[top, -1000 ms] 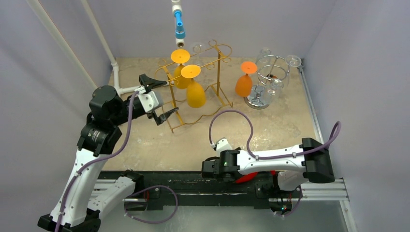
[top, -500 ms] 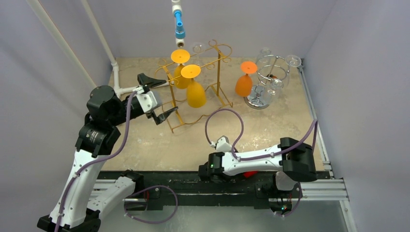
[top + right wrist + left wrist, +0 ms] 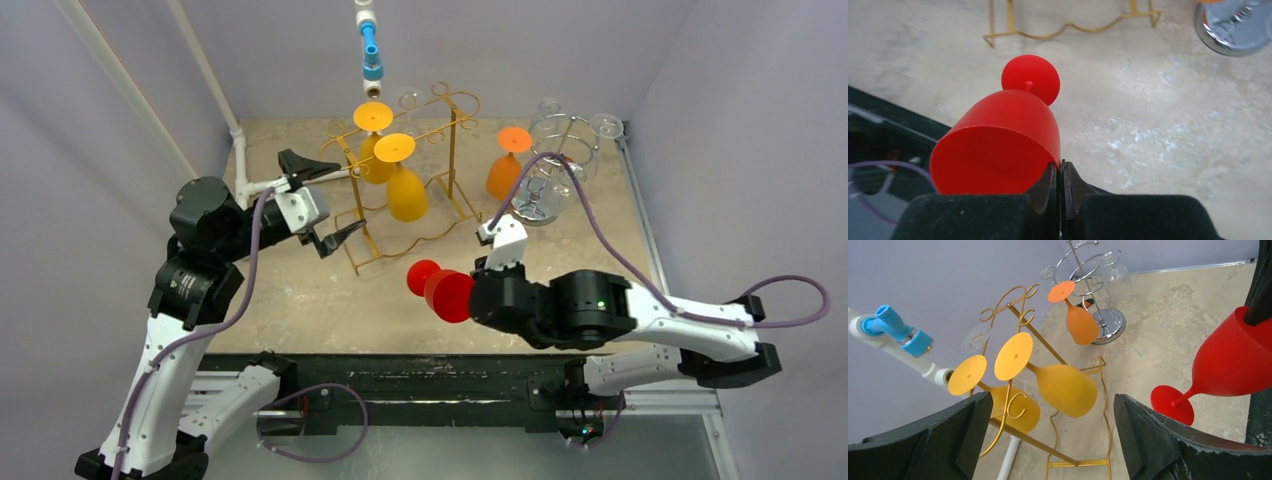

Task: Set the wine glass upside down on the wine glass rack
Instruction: Pick up the wine glass at the center of the board, then turn the wine glass upside down at the wine rack.

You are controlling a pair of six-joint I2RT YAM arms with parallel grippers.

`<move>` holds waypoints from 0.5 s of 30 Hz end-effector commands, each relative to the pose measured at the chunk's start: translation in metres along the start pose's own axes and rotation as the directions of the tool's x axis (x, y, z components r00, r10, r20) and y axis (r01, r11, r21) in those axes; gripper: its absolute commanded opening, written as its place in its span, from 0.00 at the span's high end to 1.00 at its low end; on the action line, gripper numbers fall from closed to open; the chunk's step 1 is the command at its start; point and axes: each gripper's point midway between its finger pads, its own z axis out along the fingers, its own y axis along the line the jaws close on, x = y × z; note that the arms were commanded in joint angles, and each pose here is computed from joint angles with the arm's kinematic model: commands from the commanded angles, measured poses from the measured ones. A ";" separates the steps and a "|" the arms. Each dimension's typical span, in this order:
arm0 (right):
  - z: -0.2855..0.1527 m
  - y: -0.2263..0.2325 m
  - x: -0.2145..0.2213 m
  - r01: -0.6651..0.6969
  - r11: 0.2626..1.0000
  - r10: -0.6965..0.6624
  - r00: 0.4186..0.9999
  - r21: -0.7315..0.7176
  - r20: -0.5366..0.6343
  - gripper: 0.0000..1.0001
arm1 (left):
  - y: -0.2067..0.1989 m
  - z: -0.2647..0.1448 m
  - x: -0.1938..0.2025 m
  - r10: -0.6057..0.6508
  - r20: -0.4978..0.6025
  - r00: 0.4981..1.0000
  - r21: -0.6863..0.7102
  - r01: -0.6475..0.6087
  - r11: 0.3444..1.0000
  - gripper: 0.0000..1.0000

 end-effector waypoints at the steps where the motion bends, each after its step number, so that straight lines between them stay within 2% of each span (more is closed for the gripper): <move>1: -0.040 0.019 -0.061 -0.026 0.970 0.063 0.987 -0.244 0.149 1.00 | -0.004 -0.015 -0.030 0.003 0.045 0.999 0.001 -0.003 1.000 0.01; 3: -0.058 0.016 -0.084 -0.055 0.951 0.123 0.970 -0.306 0.208 1.00 | -0.006 -0.019 -0.034 -0.050 0.044 0.998 0.000 0.050 0.999 0.01; 6: -0.079 0.006 -0.115 -0.068 0.930 0.188 0.933 -0.361 0.308 1.00 | -0.016 -0.021 -0.037 -0.215 0.035 0.976 0.026 0.214 0.976 0.01; 8: -0.091 -0.001 -0.135 -0.050 0.923 0.207 0.901 -0.381 0.382 1.00 | -0.022 -0.019 -0.038 -0.334 0.028 0.942 0.043 0.333 0.942 0.00; 11: -0.103 0.000 -0.159 -0.019 0.917 0.222 0.855 -0.399 0.469 1.00 | -0.031 -0.013 -0.036 -0.507 0.006 0.862 0.070 0.506 0.860 0.00; 13: -0.108 0.006 -0.170 0.012 0.913 0.215 0.836 -0.408 0.505 1.00 | -0.036 -0.010 -0.036 -0.572 -0.003 0.820 0.097 0.570 0.816 0.00; 15: -0.110 0.013 -0.178 0.034 0.913 0.202 0.827 -0.405 0.524 1.00 | -0.036 -0.007 -0.036 -0.585 0.002 0.811 0.109 0.582 0.806 0.00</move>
